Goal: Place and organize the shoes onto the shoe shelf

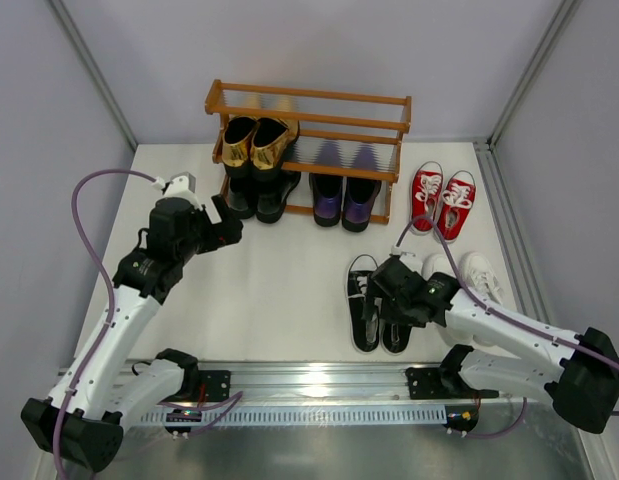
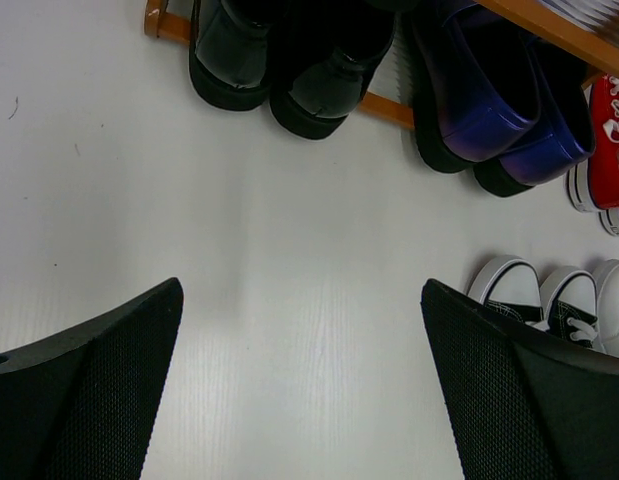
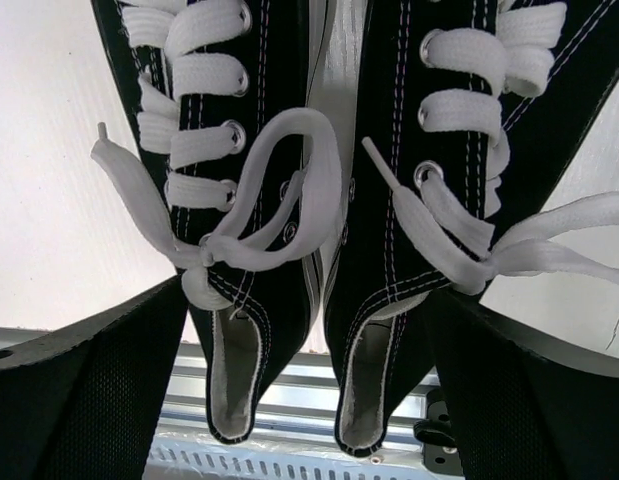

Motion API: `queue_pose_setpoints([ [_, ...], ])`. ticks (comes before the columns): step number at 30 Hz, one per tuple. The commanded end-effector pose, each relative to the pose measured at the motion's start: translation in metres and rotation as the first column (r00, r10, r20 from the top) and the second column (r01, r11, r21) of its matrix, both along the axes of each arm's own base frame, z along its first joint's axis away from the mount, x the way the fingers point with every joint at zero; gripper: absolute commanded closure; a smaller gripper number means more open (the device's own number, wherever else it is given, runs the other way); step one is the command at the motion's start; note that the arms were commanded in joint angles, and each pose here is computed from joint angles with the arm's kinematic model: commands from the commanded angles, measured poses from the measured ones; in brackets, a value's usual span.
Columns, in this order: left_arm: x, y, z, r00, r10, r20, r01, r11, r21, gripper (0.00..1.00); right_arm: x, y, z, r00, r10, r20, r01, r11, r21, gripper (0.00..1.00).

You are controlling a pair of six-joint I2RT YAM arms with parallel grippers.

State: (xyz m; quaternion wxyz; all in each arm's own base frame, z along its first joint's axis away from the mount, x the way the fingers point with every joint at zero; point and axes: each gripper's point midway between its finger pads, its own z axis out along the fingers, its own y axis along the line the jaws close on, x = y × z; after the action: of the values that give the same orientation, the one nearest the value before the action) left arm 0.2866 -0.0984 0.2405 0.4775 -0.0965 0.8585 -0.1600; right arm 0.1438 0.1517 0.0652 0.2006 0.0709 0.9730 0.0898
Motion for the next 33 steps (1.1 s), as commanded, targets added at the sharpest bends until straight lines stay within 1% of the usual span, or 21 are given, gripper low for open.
queue_pose_setpoints([
  [1, 0.004, 0.003, 0.011, 0.999, 0.008, 0.040, -0.008, 1.000, 0.012, 0.00, 0.016, 0.008, 0.003, 0.998, -0.028, 0.062, 0.027, 0.999, 0.018, 0.01],
  [2, 0.004, 0.003, 0.010, 0.999, 0.005, 0.038, -0.006, 1.000, 0.014, 0.00, 0.016, 0.010, -0.003, 0.999, -0.019, 0.049, 0.019, 1.000, 0.009, 0.02],
  [4, 0.004, 0.003, 0.009, 0.999, 0.008, 0.035, -0.009, 1.000, 0.016, 0.00, 0.019, 0.016, -0.010, 0.999, -0.003, 0.051, 0.002, 1.000, 0.021, 0.09],
  [6, 0.004, 0.003, 0.008, 1.000, 0.007, 0.030, -0.007, 1.000, 0.017, 0.00, 0.016, 0.017, -0.024, 1.000, 0.012, 0.020, -0.012, 1.000, 0.005, 0.17],
  [7, 0.003, 0.003, 0.007, 1.000, 0.008, 0.029, -0.009, 1.000, 0.018, 0.00, 0.019, 0.022, -0.027, 1.000, 0.015, 0.024, -0.016, 1.000, 0.017, 0.28],
  [9, 0.003, 0.004, 0.007, 1.000, 0.010, 0.028, -0.011, 1.000, 0.021, 0.00, 0.019, 0.026, -0.033, 1.000, 0.021, 0.010, -0.022, 1.000, 0.022, 0.37],
  [10, 0.002, 0.005, 0.006, 1.000, 0.009, 0.022, -0.010, 1.000, 0.025, 0.00, 0.018, 0.027, -0.041, 1.000, 0.024, -0.003, -0.024, 1.000, 0.013, 0.45],
  [13, 0.000, 0.007, 0.006, 1.000, 0.013, 0.026, -0.014, 0.999, 0.030, 0.00, 0.015, 0.022, -0.054, 1.000, 0.015, -0.028, -0.015, 1.000, -0.021, 0.60],
  [14, 0.000, 0.008, 0.005, 1.000, 0.016, 0.024, -0.017, 0.999, 0.034, 0.00, 0.014, 0.021, -0.056, 0.999, 0.013, -0.033, -0.014, 1.000, -0.027, 0.73],
  [16, -0.001, 0.008, 0.005, 1.000, 0.018, 0.026, -0.018, 0.999, 0.034, 0.00, 0.012, 0.017, -0.057, 0.999, 0.007, -0.037, -0.009, 0.999, -0.045, 0.86],
  [17, -0.001, 0.008, 0.006, 0.999, 0.017, 0.029, -0.018, 0.999, 0.034, 0.00, 0.012, 0.017, -0.056, 0.999, 0.003, -0.032, -0.005, 0.999, -0.048, 0.96],
  [22, -0.001, 0.008, 0.007, 0.999, 0.014, 0.032, -0.015, 0.999, 0.031, 0.00, 0.004, 0.010, -0.039, 1.000, 0.018, -0.011, -0.019, 0.995, -0.094, 0.96],
  [24, -0.002, 0.008, 0.008, 0.999, 0.015, 0.035, -0.016, 0.999, 0.030, 0.00, 0.003, 0.016, -0.020, 0.999, 0.036, 0.023, -0.034, 0.996, -0.077, 0.96],
  [25, -0.003, 0.009, 0.009, 0.999, 0.017, 0.040, -0.018, 0.999, 0.031, 0.00, -0.004, 0.012, -0.014, 0.998, 0.057, 0.014, -0.055, 0.993, -0.102, 0.96],
  [26, -0.003, 0.009, 0.009, 0.999, 0.018, 0.042, -0.019, 0.999, 0.031, 0.00, -0.003, 0.012, -0.006, 0.997, 0.064, 0.036, -0.059, 0.992, -0.111, 0.96],
  [27, -0.003, 0.009, 0.010, 0.999, 0.020, 0.044, -0.021, 0.999, 0.031, 0.00, 0.000, 0.019, 0.011, 0.995, 0.071, 0.067, -0.065, 0.994, -0.087, 0.96],
  [28, -0.004, 0.010, 0.011, 0.999, 0.024, 0.046, -0.026, 0.999, 0.031, 0.00, -0.006, 0.017, 0.018, 0.993, 0.099, 0.063, -0.092, 0.990, -0.106, 0.96],
  [30, -0.004, 0.012, 0.013, 0.998, 0.030, 0.051, -0.031, 0.999, 0.032, 0.00, -0.003, 0.020, 0.042, 0.989, 0.114, 0.099, -0.104, 0.990, -0.099, 0.96],
  [33, -0.006, 0.015, 0.015, 0.998, 0.040, 0.057, -0.042, 0.998, 0.037, 0.00, -0.001, 0.023, 0.062, 0.980, 0.149, 0.129, -0.136, 0.985, -0.104, 0.96],
])
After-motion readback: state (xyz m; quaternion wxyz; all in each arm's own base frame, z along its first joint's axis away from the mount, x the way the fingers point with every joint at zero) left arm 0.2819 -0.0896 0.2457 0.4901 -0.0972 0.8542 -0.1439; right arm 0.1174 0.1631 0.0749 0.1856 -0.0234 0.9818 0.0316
